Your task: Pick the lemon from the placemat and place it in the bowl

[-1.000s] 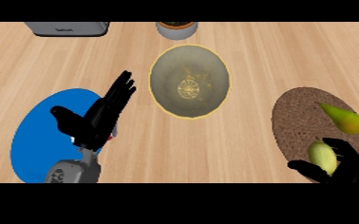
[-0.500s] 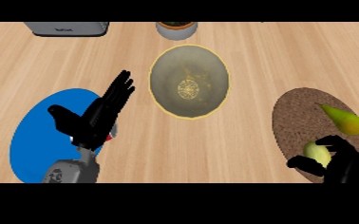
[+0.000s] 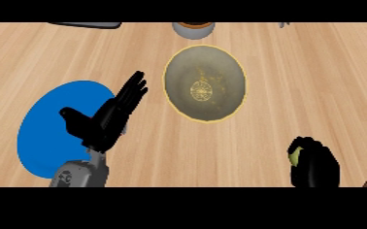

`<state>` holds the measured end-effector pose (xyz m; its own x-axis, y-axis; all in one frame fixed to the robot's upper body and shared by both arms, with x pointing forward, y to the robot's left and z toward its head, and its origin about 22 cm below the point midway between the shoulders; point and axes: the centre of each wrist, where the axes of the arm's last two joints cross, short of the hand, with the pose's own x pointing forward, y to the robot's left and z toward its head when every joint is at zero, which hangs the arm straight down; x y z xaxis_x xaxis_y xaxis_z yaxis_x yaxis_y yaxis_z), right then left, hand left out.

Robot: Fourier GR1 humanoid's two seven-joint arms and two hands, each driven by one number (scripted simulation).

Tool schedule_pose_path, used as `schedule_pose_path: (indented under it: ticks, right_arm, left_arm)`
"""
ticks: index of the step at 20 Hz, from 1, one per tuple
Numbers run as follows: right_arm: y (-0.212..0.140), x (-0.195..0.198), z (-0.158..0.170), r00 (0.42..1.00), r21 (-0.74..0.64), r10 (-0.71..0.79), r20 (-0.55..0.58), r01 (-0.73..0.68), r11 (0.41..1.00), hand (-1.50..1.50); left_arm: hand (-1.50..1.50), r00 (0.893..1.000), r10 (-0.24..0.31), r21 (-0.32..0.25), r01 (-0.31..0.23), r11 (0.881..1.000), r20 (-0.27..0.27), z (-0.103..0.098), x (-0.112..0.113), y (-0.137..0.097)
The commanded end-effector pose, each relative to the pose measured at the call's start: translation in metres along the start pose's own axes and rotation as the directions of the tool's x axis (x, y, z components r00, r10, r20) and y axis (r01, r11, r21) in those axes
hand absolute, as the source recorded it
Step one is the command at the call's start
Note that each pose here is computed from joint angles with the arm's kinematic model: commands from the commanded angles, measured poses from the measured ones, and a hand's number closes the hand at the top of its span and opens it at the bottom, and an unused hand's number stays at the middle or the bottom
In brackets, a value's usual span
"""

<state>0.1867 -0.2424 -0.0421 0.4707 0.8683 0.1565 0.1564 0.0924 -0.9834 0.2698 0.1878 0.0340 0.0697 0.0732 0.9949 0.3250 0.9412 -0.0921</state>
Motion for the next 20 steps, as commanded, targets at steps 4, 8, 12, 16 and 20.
schedule_pose_path:
  ticks: [4,8,12,16,20]
  right_arm:
    - [-0.010,0.103,0.043,0.973,0.172,-0.001,0.230,-0.040,0.984,1.50]
    - [-0.046,0.148,0.063,0.957,0.146,-0.070,0.280,0.030,0.989,1.50]
    - [-0.087,0.184,0.077,0.960,0.024,-0.071,0.270,0.067,0.997,1.50]
    - [-0.120,0.207,0.090,0.960,-0.059,-0.077,0.269,0.097,0.994,1.50]
    - [-0.141,0.220,0.093,0.964,-0.088,-0.089,0.249,0.114,0.990,1.50]
  left_arm:
    - [0.00,1.000,-0.006,-0.057,0.006,0.998,0.002,-0.008,0.003,-0.013]
    - [0.00,1.000,0.008,-0.048,-0.009,0.999,-0.025,-0.008,-0.001,-0.010]
    - [0.00,1.000,-0.003,-0.018,0.003,1.000,-0.028,-0.009,0.000,-0.004]
    - [0.00,0.999,0.001,0.003,-0.001,1.000,-0.040,-0.012,-0.006,-0.005]
    - [0.00,1.000,0.010,0.003,-0.010,1.000,-0.025,-0.009,-0.002,-0.001]
